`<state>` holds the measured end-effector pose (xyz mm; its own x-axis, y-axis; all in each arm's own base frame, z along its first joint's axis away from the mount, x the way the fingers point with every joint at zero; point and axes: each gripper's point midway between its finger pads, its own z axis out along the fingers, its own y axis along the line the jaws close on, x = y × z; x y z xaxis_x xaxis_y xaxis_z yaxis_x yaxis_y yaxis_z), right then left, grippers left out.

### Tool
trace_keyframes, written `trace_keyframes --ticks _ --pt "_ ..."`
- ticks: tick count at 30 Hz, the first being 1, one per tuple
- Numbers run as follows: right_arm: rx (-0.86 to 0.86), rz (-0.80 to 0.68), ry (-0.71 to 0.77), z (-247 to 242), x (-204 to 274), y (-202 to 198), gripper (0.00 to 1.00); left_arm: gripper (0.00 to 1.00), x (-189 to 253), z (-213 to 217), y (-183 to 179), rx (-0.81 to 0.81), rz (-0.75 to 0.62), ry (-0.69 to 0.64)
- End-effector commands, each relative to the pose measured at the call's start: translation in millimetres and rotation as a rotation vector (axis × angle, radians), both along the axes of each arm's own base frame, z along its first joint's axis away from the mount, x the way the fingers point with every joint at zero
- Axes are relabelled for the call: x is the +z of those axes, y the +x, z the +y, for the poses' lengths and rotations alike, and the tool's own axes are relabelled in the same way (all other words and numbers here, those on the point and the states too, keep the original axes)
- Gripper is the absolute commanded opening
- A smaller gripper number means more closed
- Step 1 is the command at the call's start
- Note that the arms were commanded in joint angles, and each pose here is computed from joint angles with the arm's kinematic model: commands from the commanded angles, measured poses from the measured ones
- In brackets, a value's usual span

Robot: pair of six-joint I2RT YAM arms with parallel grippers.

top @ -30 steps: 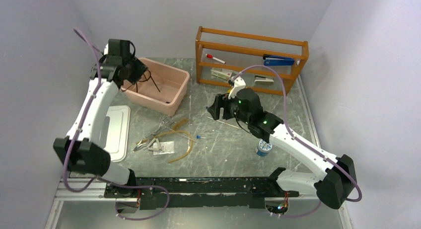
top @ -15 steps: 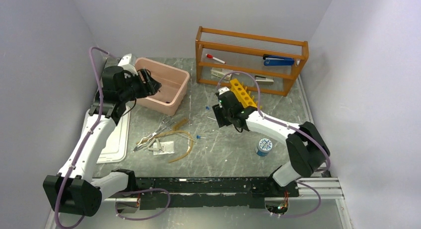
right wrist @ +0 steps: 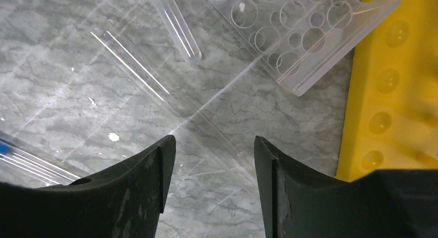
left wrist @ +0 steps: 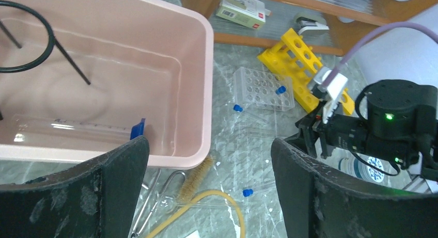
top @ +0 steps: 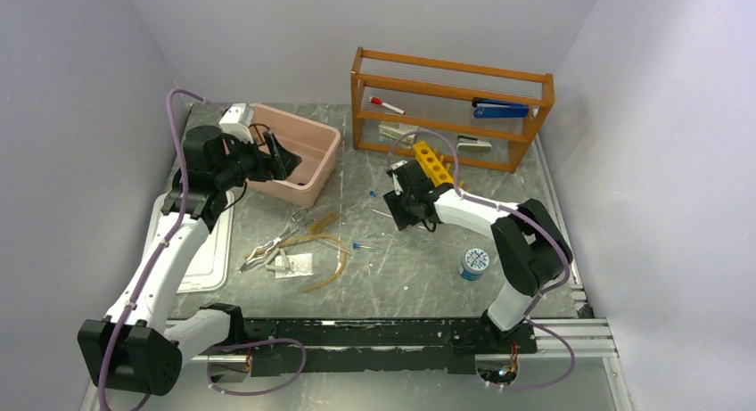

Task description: Organize the chemistry lab equipment

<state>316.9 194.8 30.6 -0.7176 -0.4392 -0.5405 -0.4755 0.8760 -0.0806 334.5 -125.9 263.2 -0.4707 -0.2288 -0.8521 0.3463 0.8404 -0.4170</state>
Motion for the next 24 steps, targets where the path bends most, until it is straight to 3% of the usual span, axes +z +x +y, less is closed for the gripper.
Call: trace_keyframes --ticks 1,15,24 --pt "0.072 0.080 0.021 10 -14 -7 0.60 0.90 16 -14 -3 -0.088 -0.073 -0.034" --pt "0.154 0.145 0.012 21 -22 -19 0.38 0.87 22 -13 -2 -0.075 -0.076 -0.041" --pt "0.179 0.146 -0.017 40 -33 -5 0.44 0.93 29 6 10 0.049 -0.064 0.003"
